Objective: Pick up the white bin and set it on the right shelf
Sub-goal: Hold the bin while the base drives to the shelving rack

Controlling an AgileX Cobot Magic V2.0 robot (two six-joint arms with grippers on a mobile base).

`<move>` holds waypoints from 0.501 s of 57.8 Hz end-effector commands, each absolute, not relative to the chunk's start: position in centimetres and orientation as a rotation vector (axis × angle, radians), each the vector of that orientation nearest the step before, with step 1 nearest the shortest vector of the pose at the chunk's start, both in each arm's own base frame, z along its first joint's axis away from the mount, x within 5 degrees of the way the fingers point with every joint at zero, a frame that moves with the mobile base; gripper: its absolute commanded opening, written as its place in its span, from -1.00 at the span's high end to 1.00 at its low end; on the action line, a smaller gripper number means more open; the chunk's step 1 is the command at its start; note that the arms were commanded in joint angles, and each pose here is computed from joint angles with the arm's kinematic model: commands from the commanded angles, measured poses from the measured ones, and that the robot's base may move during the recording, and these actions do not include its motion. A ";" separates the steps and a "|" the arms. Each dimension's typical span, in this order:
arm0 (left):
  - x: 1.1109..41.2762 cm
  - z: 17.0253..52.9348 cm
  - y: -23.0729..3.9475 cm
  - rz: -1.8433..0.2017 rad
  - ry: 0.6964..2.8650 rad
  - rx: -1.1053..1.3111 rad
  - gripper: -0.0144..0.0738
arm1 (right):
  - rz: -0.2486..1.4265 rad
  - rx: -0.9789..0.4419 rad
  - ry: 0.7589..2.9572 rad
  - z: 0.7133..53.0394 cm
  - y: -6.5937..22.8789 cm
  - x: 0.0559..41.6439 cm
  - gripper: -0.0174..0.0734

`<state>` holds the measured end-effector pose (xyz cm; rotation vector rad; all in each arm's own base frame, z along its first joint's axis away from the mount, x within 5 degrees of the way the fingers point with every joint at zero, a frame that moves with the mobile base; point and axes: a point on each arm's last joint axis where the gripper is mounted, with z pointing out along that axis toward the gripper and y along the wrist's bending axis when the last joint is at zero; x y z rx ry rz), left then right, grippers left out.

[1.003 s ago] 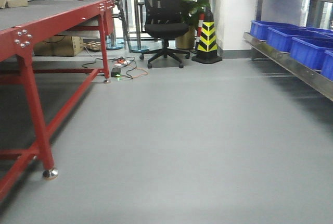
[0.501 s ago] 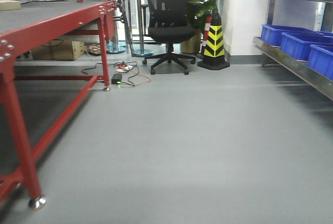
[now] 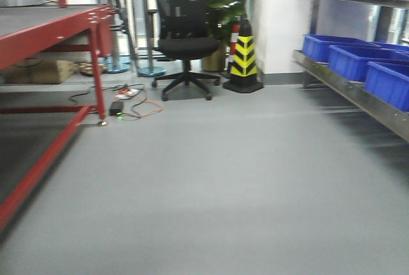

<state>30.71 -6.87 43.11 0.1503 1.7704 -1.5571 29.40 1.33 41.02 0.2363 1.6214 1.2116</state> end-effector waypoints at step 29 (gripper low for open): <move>27.2 46.5 -8.0 -1.740 1.619 0.375 0.96 | 1.293 0.190 1.521 43.6 1.9 28.1 0.48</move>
